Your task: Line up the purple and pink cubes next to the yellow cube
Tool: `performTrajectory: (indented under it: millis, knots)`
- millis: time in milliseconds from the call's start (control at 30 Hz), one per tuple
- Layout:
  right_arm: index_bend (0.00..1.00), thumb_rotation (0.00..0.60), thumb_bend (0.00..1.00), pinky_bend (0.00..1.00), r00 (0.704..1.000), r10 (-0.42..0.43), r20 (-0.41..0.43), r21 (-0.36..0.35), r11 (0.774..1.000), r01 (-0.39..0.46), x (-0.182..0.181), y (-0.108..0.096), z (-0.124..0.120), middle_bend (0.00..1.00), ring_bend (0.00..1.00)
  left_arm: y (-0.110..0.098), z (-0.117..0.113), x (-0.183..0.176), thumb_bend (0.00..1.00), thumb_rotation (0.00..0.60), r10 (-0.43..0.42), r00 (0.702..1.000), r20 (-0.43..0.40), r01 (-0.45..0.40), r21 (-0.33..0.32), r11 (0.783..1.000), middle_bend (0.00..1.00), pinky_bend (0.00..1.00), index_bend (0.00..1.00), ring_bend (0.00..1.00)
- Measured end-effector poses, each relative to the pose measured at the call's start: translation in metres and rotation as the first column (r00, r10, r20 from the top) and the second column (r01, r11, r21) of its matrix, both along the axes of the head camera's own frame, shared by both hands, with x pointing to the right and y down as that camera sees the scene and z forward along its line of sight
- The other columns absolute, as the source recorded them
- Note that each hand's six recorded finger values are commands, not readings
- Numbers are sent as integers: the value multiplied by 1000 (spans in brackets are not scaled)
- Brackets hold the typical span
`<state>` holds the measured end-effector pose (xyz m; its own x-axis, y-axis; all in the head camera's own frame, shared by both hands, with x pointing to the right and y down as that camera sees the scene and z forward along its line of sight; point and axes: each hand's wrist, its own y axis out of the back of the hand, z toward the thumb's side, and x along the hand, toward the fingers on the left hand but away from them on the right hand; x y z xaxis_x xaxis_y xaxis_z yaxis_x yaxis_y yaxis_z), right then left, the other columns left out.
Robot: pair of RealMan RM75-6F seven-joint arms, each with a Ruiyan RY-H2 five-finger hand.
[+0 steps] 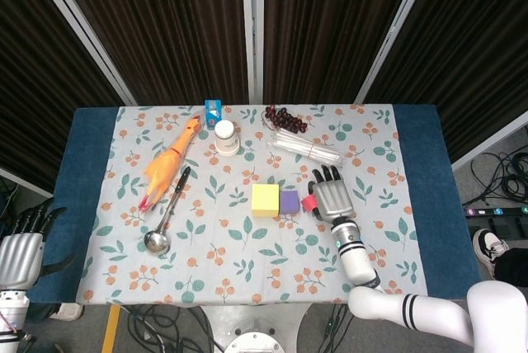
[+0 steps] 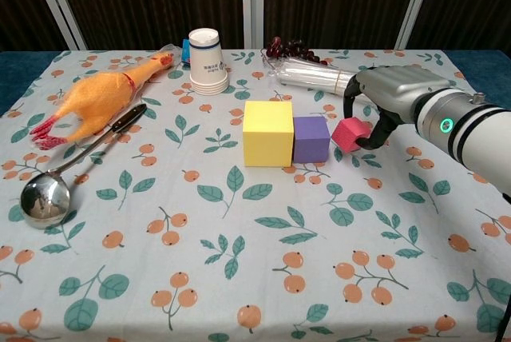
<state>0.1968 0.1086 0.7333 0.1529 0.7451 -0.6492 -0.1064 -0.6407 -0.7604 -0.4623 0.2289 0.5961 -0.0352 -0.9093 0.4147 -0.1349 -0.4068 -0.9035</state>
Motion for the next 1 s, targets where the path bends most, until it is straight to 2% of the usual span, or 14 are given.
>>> performTrajectory:
  millis: [567, 1000]
  knots:
    - [541, 600, 209, 0, 998, 53, -23, -23, 998, -54, -16, -1, 13, 124, 0, 0, 4, -1, 16, 600, 1, 1000, -7, -1, -5, 1000, 170, 122, 235, 121]
    - [417, 600, 176, 0, 998, 54, -22, -27, 998, -55, -23, 2, 14, 121, 0, 2, 6, -4, 16, 600, -6, 1000, -11, 6, -8, 1000, 170, 122, 235, 121]
